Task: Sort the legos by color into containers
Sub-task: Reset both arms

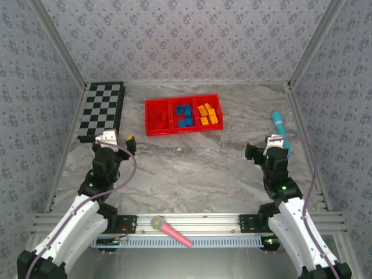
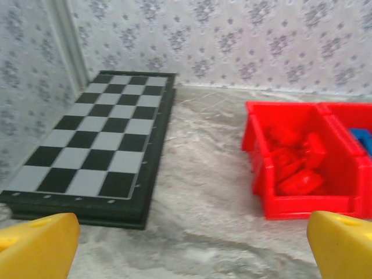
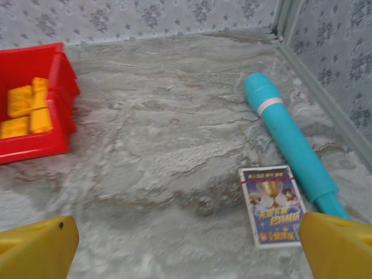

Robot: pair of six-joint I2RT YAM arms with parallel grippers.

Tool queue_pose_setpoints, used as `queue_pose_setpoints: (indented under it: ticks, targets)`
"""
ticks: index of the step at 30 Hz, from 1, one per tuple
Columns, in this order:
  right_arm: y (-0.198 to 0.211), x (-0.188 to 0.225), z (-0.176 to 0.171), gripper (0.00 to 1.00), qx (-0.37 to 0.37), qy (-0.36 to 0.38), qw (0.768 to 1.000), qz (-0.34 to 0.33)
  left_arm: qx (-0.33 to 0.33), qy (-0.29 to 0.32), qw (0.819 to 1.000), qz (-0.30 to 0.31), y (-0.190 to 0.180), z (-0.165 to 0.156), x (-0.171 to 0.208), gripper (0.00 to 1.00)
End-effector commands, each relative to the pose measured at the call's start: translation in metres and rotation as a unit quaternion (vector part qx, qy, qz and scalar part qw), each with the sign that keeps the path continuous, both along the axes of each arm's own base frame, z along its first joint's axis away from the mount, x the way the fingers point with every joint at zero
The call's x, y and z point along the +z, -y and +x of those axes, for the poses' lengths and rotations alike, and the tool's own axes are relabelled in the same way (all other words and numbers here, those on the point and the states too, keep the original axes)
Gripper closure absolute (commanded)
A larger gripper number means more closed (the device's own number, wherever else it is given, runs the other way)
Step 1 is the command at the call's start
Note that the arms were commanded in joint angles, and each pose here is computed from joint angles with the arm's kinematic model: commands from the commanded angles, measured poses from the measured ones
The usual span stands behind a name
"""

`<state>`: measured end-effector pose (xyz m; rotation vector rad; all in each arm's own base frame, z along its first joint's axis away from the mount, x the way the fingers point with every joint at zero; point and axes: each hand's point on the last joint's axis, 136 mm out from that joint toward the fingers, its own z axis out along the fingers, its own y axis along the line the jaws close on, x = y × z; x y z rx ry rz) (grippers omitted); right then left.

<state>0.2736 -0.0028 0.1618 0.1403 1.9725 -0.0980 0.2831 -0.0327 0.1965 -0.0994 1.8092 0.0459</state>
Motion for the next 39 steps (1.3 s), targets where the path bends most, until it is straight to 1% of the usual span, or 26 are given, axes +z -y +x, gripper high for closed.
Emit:
queue_pose_setpoints:
  ticks: [1, 3, 5, 7, 10, 12, 13, 14, 15, 16, 17, 18, 20, 21, 23, 24, 25, 26, 28, 29, 32, 39]
  targets:
    - [0.014, 0.026, 0.029, 0.00, -0.013, 0.106, 0.994, -0.023, 0.036, 0.044, 0.997, 0.061, -0.017, 0.004, 0.014, 0.00]
    - [0.024, 0.005, 0.042, 0.01, -0.022, 0.087, 0.996, -0.007, 0.051, 0.029, 0.995, 0.078, -0.026, 0.008, 0.001, 0.00]
    - [0.029, -0.023, 0.059, 0.01, -0.006, 0.055, 0.998, -0.014, 0.058, 0.015, 0.996, 0.073, -0.034, 0.015, -0.013, 0.00]
    - [0.032, -0.041, 0.075, 0.00, -0.001, 0.053, 0.999, -0.007, 0.057, 0.012, 0.997, 0.058, -0.041, 0.023, -0.026, 0.00]
    - [0.024, -0.045, 0.097, 0.00, 0.031, 0.052, 0.998, -0.002, 0.052, -0.011, 0.998, 0.033, -0.051, 0.038, -0.051, 0.00]
    - [0.014, -0.069, 0.111, 0.01, 0.062, 0.027, 0.998, -0.001, 0.054, -0.016, 0.998, 0.029, -0.057, 0.048, -0.064, 0.00]
    - [0.005, -0.070, 0.118, 0.00, 0.079, 0.053, 0.995, 0.021, 0.056, -0.016, 0.998, 0.033, -0.059, 0.055, -0.067, 0.00]
    - [0.003, -0.078, 0.110, 0.01, 0.091, 0.021, 0.996, 0.001, 0.046, -0.022, 0.998, 0.035, -0.057, 0.061, -0.069, 0.00]
    - [0.003, -0.074, 0.110, 0.00, 0.094, 0.014, 0.995, -0.008, 0.024, -0.025, 0.999, 0.033, -0.052, 0.068, -0.071, 0.00]
    - [0.000, -0.072, 0.115, 0.00, 0.101, 0.035, 0.994, 0.000, 0.002, -0.023, 0.999, 0.027, -0.047, 0.076, -0.071, 0.00]
    - [-0.003, -0.073, 0.114, 0.00, 0.103, 0.040, 0.994, 0.019, -0.018, -0.027, 0.999, 0.022, -0.042, 0.083, -0.073, 0.00]
    - [0.003, -0.075, 0.111, 0.00, 0.097, 0.025, 0.995, 0.002, -0.035, -0.031, 0.999, 0.016, -0.036, 0.089, -0.075, 0.00]
    - [0.004, -0.073, 0.114, 0.00, 0.093, 0.031, 0.995, 0.003, -0.068, -0.040, 0.997, 0.012, -0.027, 0.102, -0.097, 0.00]
    - [0.005, -0.073, 0.114, 0.00, 0.090, 0.032, 0.995, 0.001, -0.076, -0.025, 0.997, 0.013, -0.025, 0.111, -0.100, 0.00]
    - [0.008, -0.075, 0.116, 0.01, 0.073, 0.019, 0.997, -0.010, -0.083, -0.077, 0.994, -0.004, -0.028, 0.110, -0.107, 0.00]
    - [0.009, -0.075, 0.118, 0.01, 0.063, 0.014, 0.998, -0.020, -0.081, -0.051, 0.995, -0.008, -0.029, 0.114, -0.104, 0.00]
    - [0.008, -0.077, 0.118, 0.00, 0.059, 0.006, 0.998, -0.023, -0.080, -0.053, 0.995, -0.016, -0.032, 0.112, -0.105, 0.00]
    - [0.009, -0.076, 0.118, 0.00, 0.058, 0.009, 0.998, -0.024, -0.066, -0.075, 0.995, -0.019, -0.037, 0.112, -0.107, 0.00]
    - [0.009, -0.077, 0.118, 0.00, 0.060, 0.007, 0.998, -0.019, -0.057, -0.066, 0.996, -0.018, -0.039, 0.114, -0.107, 0.00]
    - [0.010, -0.076, 0.119, 0.00, 0.058, 0.008, 0.998, -0.021, -0.037, -0.077, 0.996, -0.017, -0.046, 0.115, -0.108, 0.00]
    - [0.009, -0.077, 0.119, 0.00, 0.062, 0.007, 0.998, -0.015, -0.013, -0.078, 0.997, 0.007, -0.046, 0.114, -0.108, 0.00]
    - [0.010, -0.077, 0.119, 0.00, 0.062, 0.006, 0.998, -0.013, -0.014, -0.077, 0.997, 0.005, -0.045, 0.115, -0.108, 0.00]
